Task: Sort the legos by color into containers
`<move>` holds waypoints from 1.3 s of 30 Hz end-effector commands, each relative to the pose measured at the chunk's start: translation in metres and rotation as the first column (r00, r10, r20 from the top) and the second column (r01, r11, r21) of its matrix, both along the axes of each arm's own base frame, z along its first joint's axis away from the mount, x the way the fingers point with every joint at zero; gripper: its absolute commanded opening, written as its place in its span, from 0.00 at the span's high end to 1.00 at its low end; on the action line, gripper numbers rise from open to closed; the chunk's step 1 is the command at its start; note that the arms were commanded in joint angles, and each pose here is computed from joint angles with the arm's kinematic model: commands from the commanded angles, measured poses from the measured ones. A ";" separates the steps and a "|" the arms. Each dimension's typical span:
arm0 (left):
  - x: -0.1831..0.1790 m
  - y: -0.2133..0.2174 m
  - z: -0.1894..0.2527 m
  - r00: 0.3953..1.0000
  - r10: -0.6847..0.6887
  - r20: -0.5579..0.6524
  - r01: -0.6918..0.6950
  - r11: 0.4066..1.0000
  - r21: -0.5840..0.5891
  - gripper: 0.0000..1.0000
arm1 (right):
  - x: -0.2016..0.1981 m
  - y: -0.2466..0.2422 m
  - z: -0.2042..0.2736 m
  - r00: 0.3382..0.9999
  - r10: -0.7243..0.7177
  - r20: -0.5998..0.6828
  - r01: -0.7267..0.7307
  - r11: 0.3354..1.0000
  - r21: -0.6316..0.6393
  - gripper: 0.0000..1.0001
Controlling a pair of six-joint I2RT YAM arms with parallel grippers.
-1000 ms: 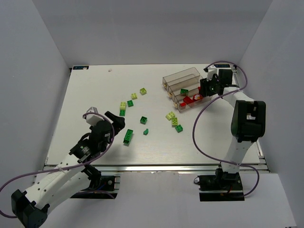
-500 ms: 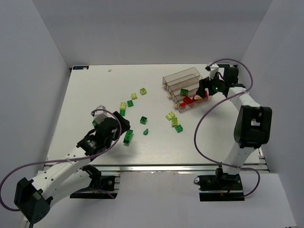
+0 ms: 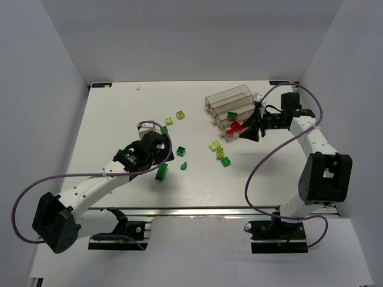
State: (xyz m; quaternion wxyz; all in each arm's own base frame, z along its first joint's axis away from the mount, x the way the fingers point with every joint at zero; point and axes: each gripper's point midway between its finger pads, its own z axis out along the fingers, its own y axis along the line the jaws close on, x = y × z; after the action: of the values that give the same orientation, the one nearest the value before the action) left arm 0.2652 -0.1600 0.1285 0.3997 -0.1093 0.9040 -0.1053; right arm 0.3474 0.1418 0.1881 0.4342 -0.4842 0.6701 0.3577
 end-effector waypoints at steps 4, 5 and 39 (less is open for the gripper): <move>0.005 -0.001 -0.006 0.981 -0.150 -0.124 0.172 0.965 0.200 0.06 | -0.040 0.019 0.010 0.996 0.078 -0.047 -0.075 0.995 0.059 0.48; 0.006 -0.002 -0.006 0.974 -0.176 -0.139 0.204 0.953 0.225 0.13 | -0.042 0.020 0.012 0.996 0.079 -0.048 -0.076 0.995 0.063 0.56; -0.015 -0.002 -0.095 0.847 -0.328 -0.418 0.451 0.861 0.237 0.36 | -0.045 0.029 -0.002 0.993 0.051 -0.106 -0.046 0.998 0.049 0.56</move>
State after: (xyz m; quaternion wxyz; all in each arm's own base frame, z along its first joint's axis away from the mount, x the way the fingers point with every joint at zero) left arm 0.2444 -0.1581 0.0307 0.1977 0.1264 0.9721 -0.0003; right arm 0.3053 0.1680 0.1787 0.3911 -0.4660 0.6807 0.4082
